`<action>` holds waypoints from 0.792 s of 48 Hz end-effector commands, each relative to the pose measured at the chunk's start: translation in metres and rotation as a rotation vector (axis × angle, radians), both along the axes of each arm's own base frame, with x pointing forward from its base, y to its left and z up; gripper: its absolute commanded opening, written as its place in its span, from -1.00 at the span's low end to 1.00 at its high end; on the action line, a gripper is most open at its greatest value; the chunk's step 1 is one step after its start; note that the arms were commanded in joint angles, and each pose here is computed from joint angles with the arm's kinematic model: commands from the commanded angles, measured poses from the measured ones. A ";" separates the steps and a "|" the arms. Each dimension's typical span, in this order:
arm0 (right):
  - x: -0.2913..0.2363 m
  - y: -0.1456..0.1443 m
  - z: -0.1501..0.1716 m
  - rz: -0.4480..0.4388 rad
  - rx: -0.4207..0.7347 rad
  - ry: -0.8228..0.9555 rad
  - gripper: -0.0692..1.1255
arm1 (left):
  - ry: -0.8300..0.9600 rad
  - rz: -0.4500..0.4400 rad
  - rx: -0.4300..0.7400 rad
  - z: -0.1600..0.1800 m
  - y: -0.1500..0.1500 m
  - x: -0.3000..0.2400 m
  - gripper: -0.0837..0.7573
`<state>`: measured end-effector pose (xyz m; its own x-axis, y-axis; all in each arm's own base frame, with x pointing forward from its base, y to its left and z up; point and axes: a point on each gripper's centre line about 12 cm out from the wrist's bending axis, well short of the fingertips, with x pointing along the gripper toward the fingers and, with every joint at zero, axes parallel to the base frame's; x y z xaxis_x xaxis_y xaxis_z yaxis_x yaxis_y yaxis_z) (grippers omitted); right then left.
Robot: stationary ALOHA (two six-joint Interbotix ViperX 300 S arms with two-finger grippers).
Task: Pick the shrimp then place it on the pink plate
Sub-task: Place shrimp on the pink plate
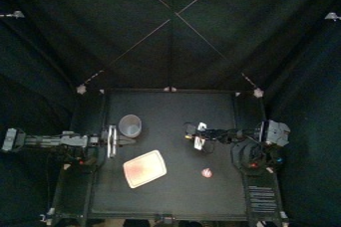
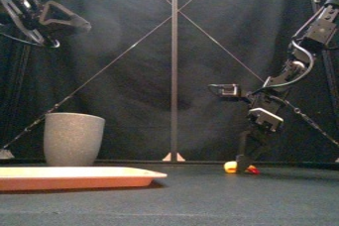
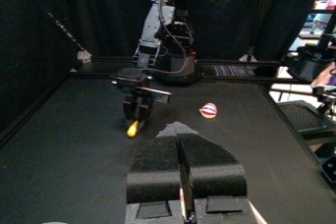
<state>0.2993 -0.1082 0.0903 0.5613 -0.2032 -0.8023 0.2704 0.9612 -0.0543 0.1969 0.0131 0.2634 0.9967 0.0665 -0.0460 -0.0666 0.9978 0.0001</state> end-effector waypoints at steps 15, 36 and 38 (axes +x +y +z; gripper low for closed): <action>0.060 0.054 0.070 0.169 -0.032 -0.225 -0.09 | -0.018 0.008 0.000 0.005 0.002 0.002 -0.38; 0.147 0.102 0.077 0.305 -0.030 -0.353 -0.09 | -0.023 0.012 -0.001 0.004 0.003 0.001 -0.38; 0.156 0.103 0.073 0.308 -0.030 -0.356 -0.09 | -0.023 0.013 -0.003 0.003 0.003 0.001 -0.38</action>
<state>0.4352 -0.0068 0.1498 0.8021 -0.0091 -0.5971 -0.0169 0.9991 -0.0378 0.1962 0.0149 0.2618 0.9963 0.0758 -0.0414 -0.0759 0.9971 -0.0014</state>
